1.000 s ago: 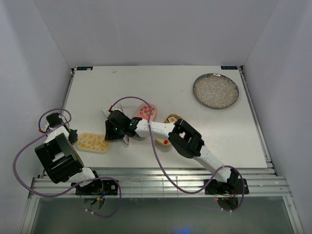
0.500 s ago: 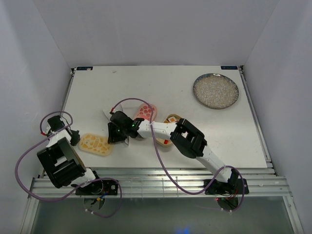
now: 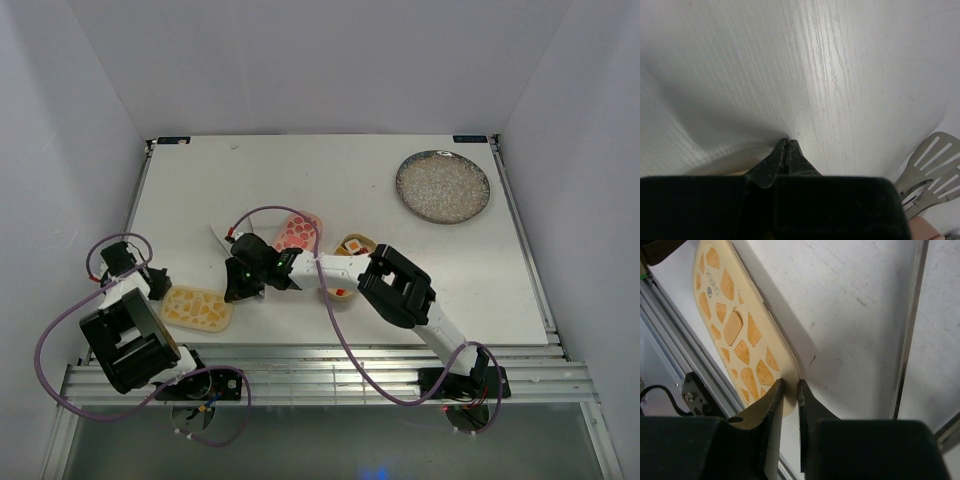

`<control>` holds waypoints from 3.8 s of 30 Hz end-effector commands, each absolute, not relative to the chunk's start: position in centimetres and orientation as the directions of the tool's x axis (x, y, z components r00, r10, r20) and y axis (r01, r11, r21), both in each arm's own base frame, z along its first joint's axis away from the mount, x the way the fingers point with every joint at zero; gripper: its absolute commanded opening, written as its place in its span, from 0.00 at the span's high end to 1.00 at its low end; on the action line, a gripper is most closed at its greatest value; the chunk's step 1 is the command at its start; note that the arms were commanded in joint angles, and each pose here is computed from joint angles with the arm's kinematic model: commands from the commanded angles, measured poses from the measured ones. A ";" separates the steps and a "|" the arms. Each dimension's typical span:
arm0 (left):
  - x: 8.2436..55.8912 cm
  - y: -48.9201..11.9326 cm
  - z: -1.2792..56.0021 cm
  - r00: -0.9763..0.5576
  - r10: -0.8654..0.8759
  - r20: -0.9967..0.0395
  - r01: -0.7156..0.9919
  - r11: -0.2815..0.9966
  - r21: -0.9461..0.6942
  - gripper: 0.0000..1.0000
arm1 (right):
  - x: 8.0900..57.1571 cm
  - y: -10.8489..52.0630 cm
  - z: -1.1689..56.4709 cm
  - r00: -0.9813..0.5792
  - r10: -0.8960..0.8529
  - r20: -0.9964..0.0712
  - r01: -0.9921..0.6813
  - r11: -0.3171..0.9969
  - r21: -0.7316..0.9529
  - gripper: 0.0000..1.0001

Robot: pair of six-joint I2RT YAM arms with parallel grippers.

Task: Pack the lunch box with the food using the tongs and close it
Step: Pick up the box lid from the center of the board.

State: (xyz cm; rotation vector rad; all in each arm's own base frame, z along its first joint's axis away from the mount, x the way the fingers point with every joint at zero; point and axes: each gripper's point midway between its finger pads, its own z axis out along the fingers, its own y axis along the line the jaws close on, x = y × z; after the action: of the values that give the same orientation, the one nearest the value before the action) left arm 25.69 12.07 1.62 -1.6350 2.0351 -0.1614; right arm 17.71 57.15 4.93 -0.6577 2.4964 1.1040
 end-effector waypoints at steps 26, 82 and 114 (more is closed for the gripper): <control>30.2 11.0 10.3 -0.209 -0.904 -0.373 -0.695 0.406 -0.594 1.00 | 23.8 55.4 12.8 -0.698 -0.238 -0.676 -0.686 0.495 0.534 0.92; 27.5 1.1 11.3 -0.490 -0.828 -0.273 -0.361 0.478 -0.801 0.77 | 29.8 45.4 13.8 -0.774 -0.171 -0.609 -0.610 0.460 0.645 0.92; 27.6 0.7 3.7 -0.426 -0.876 -0.227 -0.596 0.460 -0.658 1.00 | 28.0 46.6 12.4 -0.800 -0.206 -0.563 -0.588 0.454 0.669 0.92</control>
State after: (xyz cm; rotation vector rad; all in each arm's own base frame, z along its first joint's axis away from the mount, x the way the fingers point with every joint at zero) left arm 26.79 0.13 3.14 -1.2547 2.2001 -0.7029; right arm 28.45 45.94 11.52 -0.6488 2.3353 1.2681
